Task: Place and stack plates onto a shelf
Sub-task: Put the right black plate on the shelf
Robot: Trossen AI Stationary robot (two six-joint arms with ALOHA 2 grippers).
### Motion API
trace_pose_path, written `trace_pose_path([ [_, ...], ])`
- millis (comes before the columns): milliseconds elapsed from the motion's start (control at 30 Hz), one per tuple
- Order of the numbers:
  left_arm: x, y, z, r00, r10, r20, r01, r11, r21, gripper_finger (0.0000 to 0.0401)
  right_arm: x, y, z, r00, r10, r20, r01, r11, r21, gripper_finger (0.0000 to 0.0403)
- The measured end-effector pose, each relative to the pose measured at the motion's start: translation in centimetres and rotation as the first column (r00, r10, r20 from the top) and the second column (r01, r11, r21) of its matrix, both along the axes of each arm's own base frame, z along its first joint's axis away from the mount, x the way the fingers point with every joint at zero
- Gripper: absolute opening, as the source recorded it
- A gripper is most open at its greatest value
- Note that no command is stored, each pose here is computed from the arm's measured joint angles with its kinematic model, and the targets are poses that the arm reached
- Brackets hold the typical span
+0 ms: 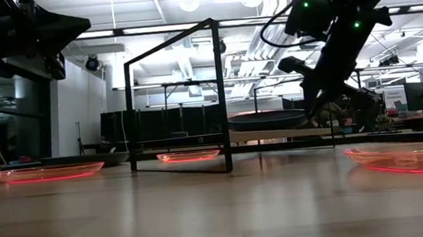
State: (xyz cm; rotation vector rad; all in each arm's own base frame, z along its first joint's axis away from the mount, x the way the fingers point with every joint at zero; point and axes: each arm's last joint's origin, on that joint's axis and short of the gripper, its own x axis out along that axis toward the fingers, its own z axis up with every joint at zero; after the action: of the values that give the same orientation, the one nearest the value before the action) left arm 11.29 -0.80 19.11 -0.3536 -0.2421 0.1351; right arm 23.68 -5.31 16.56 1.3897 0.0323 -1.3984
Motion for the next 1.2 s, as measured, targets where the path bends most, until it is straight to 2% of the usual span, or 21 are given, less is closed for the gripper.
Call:
trace_pose_path([
  [167,0.0,0.0,0.0,1.000,0.000,0.000,0.000,1.000,0.000,0.0001,-0.3,0.0,0.3,1.000,-0.002,-0.007,0.002,1.000,-0.002,0.0016],
  [433,0.0,0.0,0.0,1.000,0.000,0.000,0.000,1.000,0.000,0.0001,-1.3,0.1,1.3,1.000,-0.010,-0.022,0.010,1.000,-0.016,0.0093],
  [567,0.0,0.0,0.0,1.000,0.000,0.000,0.000,1.000,0.000,0.0001,-1.5,0.1,2.1,1.000,-0.014,0.009,0.014,0.999,-0.050,0.0116],
  [767,0.0,0.0,0.0,1.000,0.000,0.000,0.000,1.000,0.000,0.0001,-0.8,0.0,3.8,0.992,0.122,0.046,-0.112,0.980,-0.167,0.0122],
  [867,0.0,0.0,0.0,1.000,0.000,0.000,0.000,1.000,0.000,0.0001,0.2,-0.1,4.9,0.967,0.246,0.073,-0.221,0.943,-0.248,0.0121],
  [967,0.0,0.0,0.0,1.000,0.000,0.000,0.000,1.000,0.000,0.0001,1.3,-0.3,5.6,0.913,0.391,0.111,-0.343,0.888,-0.306,0.0103],
  [1133,0.0,0.0,0.0,1.000,0.000,0.000,0.000,1.000,0.000,0.0001,3.8,-0.4,6.2,0.810,0.581,0.076,-0.535,0.787,-0.309,0.0020],
  [1200,0.0,0.0,0.0,1.000,0.000,0.000,0.000,1.000,0.000,0.0001,5.2,-0.2,6.3,0.758,0.649,0.056,-0.607,0.735,-0.302,0.0008],
])
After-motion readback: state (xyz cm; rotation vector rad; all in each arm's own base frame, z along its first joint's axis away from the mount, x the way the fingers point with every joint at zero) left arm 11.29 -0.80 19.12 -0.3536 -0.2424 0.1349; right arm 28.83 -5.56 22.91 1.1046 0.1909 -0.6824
